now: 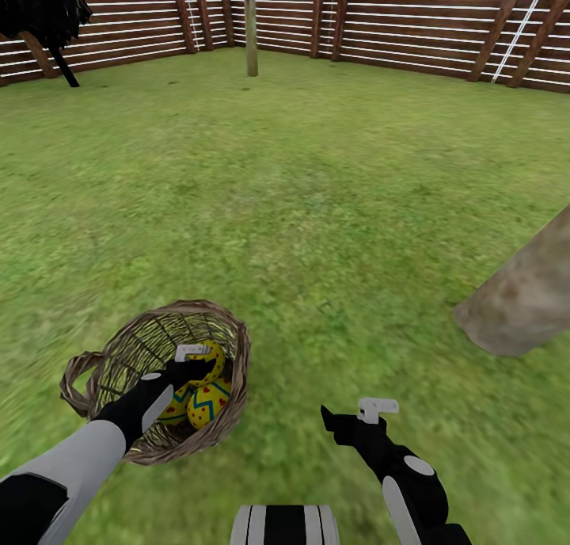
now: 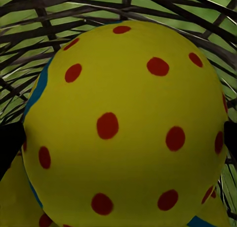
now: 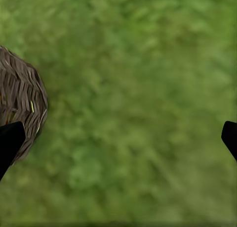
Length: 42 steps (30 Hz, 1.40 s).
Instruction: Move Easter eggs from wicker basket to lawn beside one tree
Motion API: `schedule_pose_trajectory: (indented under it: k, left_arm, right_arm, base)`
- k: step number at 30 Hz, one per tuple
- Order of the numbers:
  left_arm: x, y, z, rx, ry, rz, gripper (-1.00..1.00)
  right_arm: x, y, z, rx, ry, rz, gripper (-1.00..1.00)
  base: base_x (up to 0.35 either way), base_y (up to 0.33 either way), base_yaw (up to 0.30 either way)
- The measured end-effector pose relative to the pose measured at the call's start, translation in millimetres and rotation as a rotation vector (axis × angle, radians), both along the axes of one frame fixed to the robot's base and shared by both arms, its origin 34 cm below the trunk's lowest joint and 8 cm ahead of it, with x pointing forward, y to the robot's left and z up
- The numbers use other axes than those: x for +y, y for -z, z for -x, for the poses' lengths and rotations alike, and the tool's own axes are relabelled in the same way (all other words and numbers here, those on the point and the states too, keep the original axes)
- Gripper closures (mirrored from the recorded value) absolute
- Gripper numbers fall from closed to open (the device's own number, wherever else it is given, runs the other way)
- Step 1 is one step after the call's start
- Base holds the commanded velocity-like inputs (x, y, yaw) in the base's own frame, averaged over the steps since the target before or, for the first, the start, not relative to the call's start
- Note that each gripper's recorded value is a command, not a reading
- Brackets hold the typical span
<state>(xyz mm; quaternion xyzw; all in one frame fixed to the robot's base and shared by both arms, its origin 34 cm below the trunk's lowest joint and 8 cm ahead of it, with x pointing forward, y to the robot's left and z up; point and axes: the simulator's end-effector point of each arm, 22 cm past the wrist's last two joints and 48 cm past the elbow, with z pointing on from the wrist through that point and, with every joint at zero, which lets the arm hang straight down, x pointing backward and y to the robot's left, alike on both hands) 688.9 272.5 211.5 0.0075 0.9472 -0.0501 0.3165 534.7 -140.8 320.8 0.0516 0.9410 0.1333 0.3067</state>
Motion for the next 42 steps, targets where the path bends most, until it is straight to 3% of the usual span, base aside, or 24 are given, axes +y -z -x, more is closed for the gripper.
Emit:
schedule_pose_trajectory:
  k: [1, 2, 42]
  left_arm:
    - [0.0, 0.0, 0.0, 0.000, 0.000, 0.000, -1.00]
    - [0.0, 0.0, -0.1, 0.000, 0.000, 0.000, 1.00]
    - [1.1, -2.9, -1.9, -0.005, -0.003, -0.004, 1.00]
  right_arm:
    - [0.0, 0.0, 0.0, 0.000, 0.000, 0.000, -1.00]
    - [0.0, 0.0, 0.0, 0.000, 0.000, 0.000, -1.00]
    - [-0.5, -1.9, -0.8, -0.004, 0.001, 0.000, -1.00]
  base:
    - [0.000, 0.000, 0.000]
    - [0.000, 0.000, 0.000]
    - [0.000, 0.000, 0.000]
